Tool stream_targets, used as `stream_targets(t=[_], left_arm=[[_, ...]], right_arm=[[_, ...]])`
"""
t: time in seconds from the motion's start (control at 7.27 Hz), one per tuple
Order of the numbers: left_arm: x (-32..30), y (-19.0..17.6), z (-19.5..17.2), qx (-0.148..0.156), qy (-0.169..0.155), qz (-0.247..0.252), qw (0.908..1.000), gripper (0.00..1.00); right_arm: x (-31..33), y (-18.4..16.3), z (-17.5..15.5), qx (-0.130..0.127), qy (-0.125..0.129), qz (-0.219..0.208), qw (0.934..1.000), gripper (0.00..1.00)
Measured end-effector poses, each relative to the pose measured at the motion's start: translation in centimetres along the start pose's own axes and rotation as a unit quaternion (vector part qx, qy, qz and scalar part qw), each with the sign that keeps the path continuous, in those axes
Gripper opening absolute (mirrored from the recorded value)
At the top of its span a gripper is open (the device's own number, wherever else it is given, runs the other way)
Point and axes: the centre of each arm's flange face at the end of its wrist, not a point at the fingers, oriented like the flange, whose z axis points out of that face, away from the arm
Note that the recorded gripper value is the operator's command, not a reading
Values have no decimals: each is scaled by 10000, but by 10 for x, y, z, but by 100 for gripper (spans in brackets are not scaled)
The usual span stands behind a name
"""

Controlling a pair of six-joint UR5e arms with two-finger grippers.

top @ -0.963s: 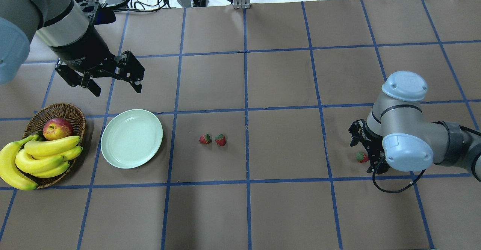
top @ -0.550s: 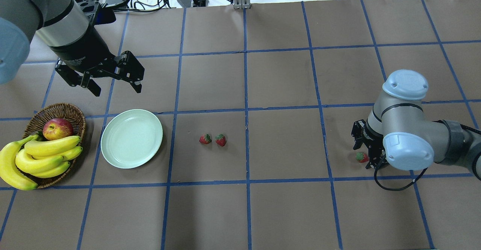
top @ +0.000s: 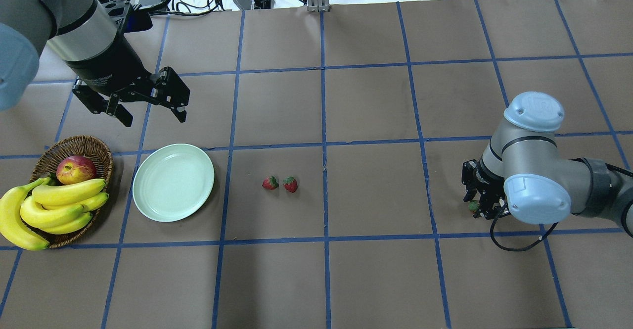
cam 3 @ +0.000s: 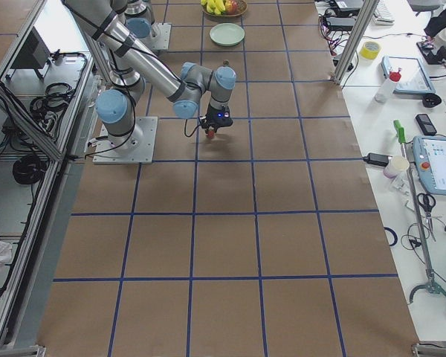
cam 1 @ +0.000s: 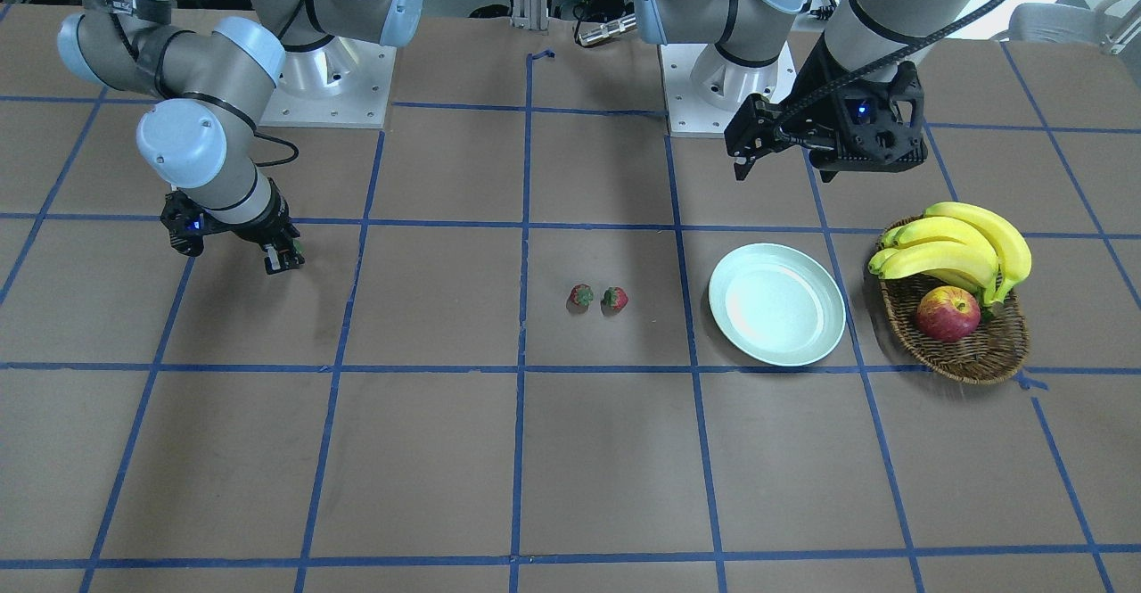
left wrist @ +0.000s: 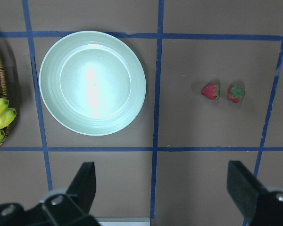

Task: Collect all strawberries into plate
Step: 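Carry the strawberry to the other two and release it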

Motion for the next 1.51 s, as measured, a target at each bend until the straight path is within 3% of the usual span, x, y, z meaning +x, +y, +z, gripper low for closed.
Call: stream_targets(t=[0.28, 0.55, 0.69, 0.83, 0.96, 1.1, 1.24, 1.51], left_arm=[[1, 0, 0, 2, 1, 4, 10000, 100], [0, 0, 0, 5, 0, 3, 10000, 100], [0, 0, 0, 4, 0, 5, 10000, 100], [1, 0, 0, 4, 3, 7, 10000, 100], [1, 0, 0, 5, 5, 8, 10000, 100], [1, 0, 0, 5, 4, 5, 10000, 100], [1, 0, 0, 2, 1, -1, 10000, 100], [0, 0, 0, 4, -2, 3, 10000, 100]], right_arm=[[-2, 1, 0, -24, -25, -138, 9999, 3], [-11, 1, -15, 46, -165, -464, 9988, 0], [-21, 14, -26, 100, -231, -859, 9960, 0], [-34, 40, -39, 178, -306, -1511, 9879, 0], [-46, 73, -52, 281, -421, -2276, 9724, 0], [-58, 104, -65, 338, -516, -3100, 9487, 0], [-68, 135, -73, 352, -531, -3889, 9191, 0], [-84, 200, -80, 430, -524, -5015, 8625, 0]])
